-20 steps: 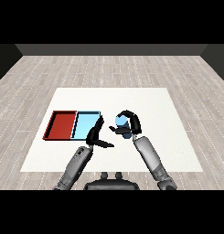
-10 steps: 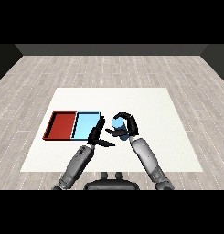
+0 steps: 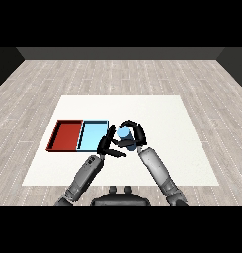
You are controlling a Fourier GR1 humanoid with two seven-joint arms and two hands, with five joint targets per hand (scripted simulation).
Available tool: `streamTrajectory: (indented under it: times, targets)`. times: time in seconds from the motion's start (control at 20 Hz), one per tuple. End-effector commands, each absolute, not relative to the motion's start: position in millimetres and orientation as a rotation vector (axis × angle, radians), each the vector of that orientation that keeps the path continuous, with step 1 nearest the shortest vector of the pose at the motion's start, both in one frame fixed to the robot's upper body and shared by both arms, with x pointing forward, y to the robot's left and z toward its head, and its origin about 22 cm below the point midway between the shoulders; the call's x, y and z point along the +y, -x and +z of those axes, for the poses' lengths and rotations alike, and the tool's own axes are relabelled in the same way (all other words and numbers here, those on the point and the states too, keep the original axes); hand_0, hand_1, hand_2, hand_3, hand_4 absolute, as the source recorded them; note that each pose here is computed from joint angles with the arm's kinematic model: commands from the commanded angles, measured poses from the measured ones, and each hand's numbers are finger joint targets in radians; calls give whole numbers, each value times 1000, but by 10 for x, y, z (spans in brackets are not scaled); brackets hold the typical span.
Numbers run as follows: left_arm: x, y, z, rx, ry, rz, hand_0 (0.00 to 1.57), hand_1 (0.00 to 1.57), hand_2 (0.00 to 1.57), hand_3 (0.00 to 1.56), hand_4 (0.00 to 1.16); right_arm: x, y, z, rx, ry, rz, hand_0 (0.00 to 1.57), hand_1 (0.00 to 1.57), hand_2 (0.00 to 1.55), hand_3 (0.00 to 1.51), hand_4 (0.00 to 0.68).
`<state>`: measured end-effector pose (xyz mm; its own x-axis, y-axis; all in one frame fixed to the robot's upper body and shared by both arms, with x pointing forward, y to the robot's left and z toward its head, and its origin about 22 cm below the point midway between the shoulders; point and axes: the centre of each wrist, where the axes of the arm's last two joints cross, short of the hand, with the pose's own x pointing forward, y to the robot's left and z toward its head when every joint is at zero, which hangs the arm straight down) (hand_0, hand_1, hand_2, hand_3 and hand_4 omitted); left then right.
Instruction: Pick the blue can and put it in the blue box
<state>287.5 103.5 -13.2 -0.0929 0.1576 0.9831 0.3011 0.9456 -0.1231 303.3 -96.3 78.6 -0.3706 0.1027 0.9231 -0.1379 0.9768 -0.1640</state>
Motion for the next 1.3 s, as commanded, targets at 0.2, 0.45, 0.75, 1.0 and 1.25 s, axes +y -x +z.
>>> streamTrajectory:
  times: [0.2,0.45,0.75,1.0,1.25]
  targets:
    - [848,-2880,-118,-1671,385,-113,0,0,0,0,0,-733,-2912,891,-1926,-77,227,1454,1454,1450,1391,613]
    - [771,-2904,-187,-1682,392,-127,0,0,0,0,0,-840,-3026,755,-1908,-110,165,1449,1449,1453,1383,602]
    - [795,-2878,-69,-1701,449,-111,0,0,0,0,0,-666,-2839,715,-1882,-152,149,1447,1447,1449,1390,602]
    - [762,-2890,-121,-1638,315,-160,0,0,0,0,476,-612,-2843,626,-1904,-207,125,1484,1484,1467,1394,592]
    - [613,-2856,-255,-1632,266,-40,434,434,622,497,571,-799,-2911,581,-1891,-259,63,1473,1473,1456,1392,607]
